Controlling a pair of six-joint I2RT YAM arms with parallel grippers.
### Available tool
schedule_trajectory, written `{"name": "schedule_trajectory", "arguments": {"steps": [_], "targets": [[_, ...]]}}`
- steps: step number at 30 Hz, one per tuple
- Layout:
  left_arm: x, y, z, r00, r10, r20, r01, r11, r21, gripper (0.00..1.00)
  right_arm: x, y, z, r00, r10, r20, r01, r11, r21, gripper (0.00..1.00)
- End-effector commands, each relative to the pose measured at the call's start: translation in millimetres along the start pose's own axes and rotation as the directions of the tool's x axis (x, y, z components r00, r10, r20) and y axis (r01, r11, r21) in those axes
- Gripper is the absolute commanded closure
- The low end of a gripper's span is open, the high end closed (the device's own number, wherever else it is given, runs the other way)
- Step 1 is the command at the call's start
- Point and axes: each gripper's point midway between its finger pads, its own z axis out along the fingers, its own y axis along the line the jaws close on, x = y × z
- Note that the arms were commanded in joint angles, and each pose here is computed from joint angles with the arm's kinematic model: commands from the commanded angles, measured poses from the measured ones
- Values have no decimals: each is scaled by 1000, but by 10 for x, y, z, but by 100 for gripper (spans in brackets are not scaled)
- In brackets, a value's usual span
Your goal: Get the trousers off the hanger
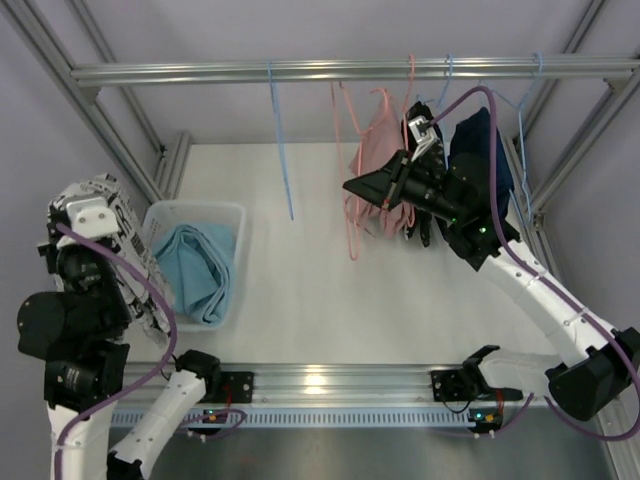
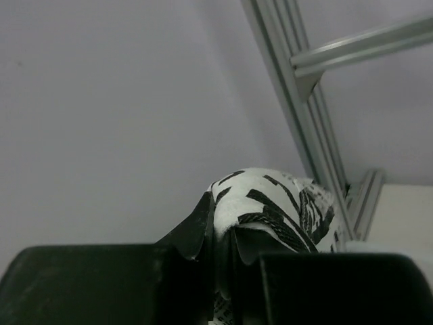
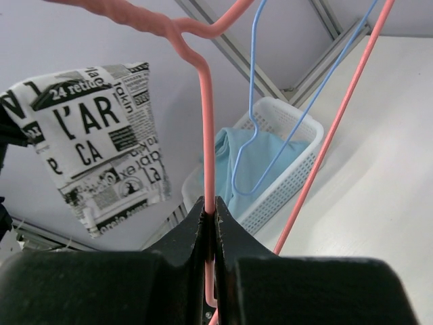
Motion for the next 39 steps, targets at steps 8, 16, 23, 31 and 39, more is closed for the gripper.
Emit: {"name": "schedule_trajectory", "arguments": {"steps": [8,16,23,31,39], "targets": [[766,115,-298,963,64,-262,-102,985,-136,100,-123,192,55,999,-49,21,50,997,-53,100],[645,446,-457,961,23,-274,-93,965,-245,100,-47,114,92,1000,-29,8,29,998,-50,100],[958,90,-341,926,41,-375,-103,984,-146,100,-33,102,146,1000,-3,6,4,998,-66,100],[1710,-983,133,824,-10,-567,14,1000,3,100,-49,117,127,1000,1,8,0,998,-66,100],[1945,-2294,422,742,-112,-661,370,891,264,99,-71,107,90,1000,5,18,-4,998,-57,100]]}}
